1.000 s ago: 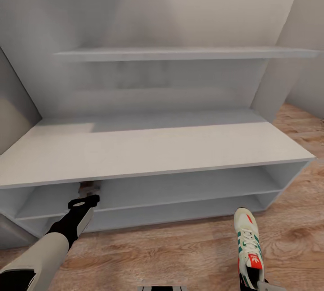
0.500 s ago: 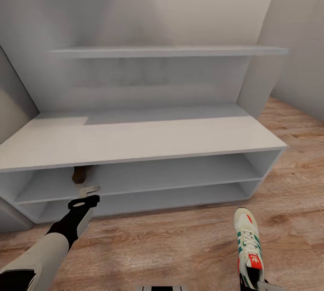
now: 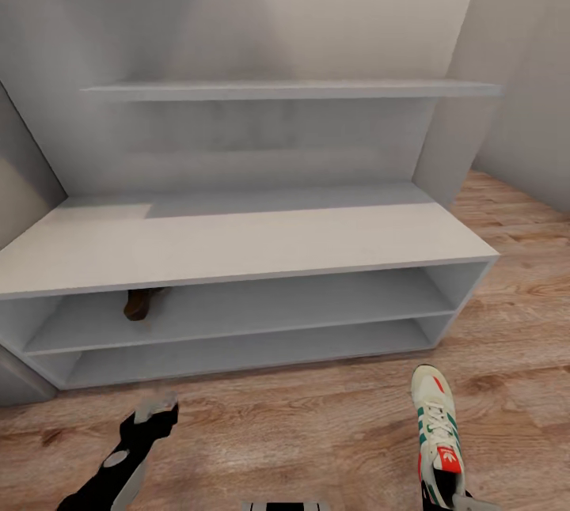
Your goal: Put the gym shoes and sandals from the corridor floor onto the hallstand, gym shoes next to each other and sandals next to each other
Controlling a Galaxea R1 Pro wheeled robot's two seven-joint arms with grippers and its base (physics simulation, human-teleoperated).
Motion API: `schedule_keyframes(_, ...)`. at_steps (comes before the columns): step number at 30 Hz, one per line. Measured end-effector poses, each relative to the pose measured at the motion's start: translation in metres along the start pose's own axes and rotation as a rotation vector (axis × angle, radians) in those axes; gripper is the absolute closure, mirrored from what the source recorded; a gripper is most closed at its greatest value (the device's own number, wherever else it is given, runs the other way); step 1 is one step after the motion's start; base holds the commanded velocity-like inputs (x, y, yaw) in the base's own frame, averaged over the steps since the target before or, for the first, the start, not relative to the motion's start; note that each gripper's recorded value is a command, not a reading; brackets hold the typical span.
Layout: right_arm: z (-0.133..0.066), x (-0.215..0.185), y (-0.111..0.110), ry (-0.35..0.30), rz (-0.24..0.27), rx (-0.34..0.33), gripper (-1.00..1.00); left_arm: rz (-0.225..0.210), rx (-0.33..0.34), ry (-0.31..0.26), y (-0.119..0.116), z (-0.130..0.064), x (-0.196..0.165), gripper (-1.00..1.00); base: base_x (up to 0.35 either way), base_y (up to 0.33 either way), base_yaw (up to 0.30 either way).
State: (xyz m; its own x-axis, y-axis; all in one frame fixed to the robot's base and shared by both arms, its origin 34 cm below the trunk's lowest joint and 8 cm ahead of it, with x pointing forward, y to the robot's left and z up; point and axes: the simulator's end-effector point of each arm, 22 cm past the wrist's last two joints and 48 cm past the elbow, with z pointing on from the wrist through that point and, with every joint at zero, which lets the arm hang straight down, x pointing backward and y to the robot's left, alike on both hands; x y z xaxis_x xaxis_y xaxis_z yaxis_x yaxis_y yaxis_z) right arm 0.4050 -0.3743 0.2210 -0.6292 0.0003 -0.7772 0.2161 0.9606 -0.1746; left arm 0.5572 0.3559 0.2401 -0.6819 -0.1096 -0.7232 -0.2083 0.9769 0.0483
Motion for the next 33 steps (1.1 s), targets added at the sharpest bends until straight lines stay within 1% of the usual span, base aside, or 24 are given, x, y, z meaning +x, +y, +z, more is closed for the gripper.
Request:
schedule_keyframes(2, 0.0, 0.0, 0.0, 0.0, 0.0, -0.001, 1.0, 0.006, 0.033, 0.007, -0.001, -0.007, 0.018, -1.0, 0.0, 0.0, 0.0)
schedule_keyframes(3, 0.0, 0.0, 0.0, 0.0, 0.0, -0.001, 1.0, 0.015, 0.062, 0.015, -0.001, -0.015, 0.034, -1.0, 0.0, 0.0, 0.0)
schedule_keyframes(6, 0.0, 0.0, 0.0, 0.0, -0.001, -0.001, 1.0, 0.032, 0.106, 0.03, 0.0, -0.028, 0.059, -1.0, 0.0, 0.0, 0.0)
schedule_keyframes(7, 0.0, 0.0, 0.0, 0.0, -0.001, -0.001, 1.0, 0.039, 0.138, 0.036, -0.001, -0.036, 0.074, -1.0, 0.0, 0.0, 0.0)
schedule_keyframes(8, 0.0, 0.0, 0.001, 0.0, -0.001, -0.002, 1.0, 0.042, 0.156, 0.038, -0.002, -0.041, 0.081, -1.0, 0.0, 0.0, 0.0)
schedule_keyframes(9, 0.0, 0.0, 0.002, 0.0, -0.001, -0.003, 1.0, 0.056, 0.257, 0.029, -0.013, -0.063, 0.105, -1.0, 0.0, 0.0, 0.0)
schedule_keyframes(10, 0.0, 0.0, 0.002, 0.001, -0.001, -0.004, 1.0, 0.059, 0.28, 0.047, -0.013, -0.075, 0.124, -1.0, 0.0, 0.0, 0.0)
schedule_keyframes(11, 0.0, 0.0, 0.002, 0.0, -0.001, -0.003, 1.0, 0.058, 0.288, 0.047, -0.014, -0.078, 0.126, -1.0, 0.0, 0.0, 0.0)
schedule_keyframes(13, 0.0, 0.0, 0.002, 0.0, -0.001, -0.004, 1.0, 0.051, 0.296, 0.053, -0.009, -0.085, 0.136, -1.0, 0.0, 0.0, 0.0)
schedule_keyframes(16, 0.0, -0.001, 0.002, -0.001, -0.001, -0.004, 1.0, 0.036, 0.285, 0.055, 0.001, -0.089, 0.14, -1.0, 0.0, -0.029, 0.0)
schedule_keyframes(21, 0.0, 0.0, 0.003, 0.0, -0.001, -0.006, 1.0, 0.031, 0.279, 0.055, 0.003, -0.09, 0.141, -1.0, 0.0, -0.176, 0.0)
schedule_keyframes(33, 0.0, 0.0, 0.003, 0.0, -0.002, -0.007, 1.0, 0.032, 0.268, 0.057, 0.007, -0.09, 0.142, -1.0, 0.0, -0.256, 0.0)
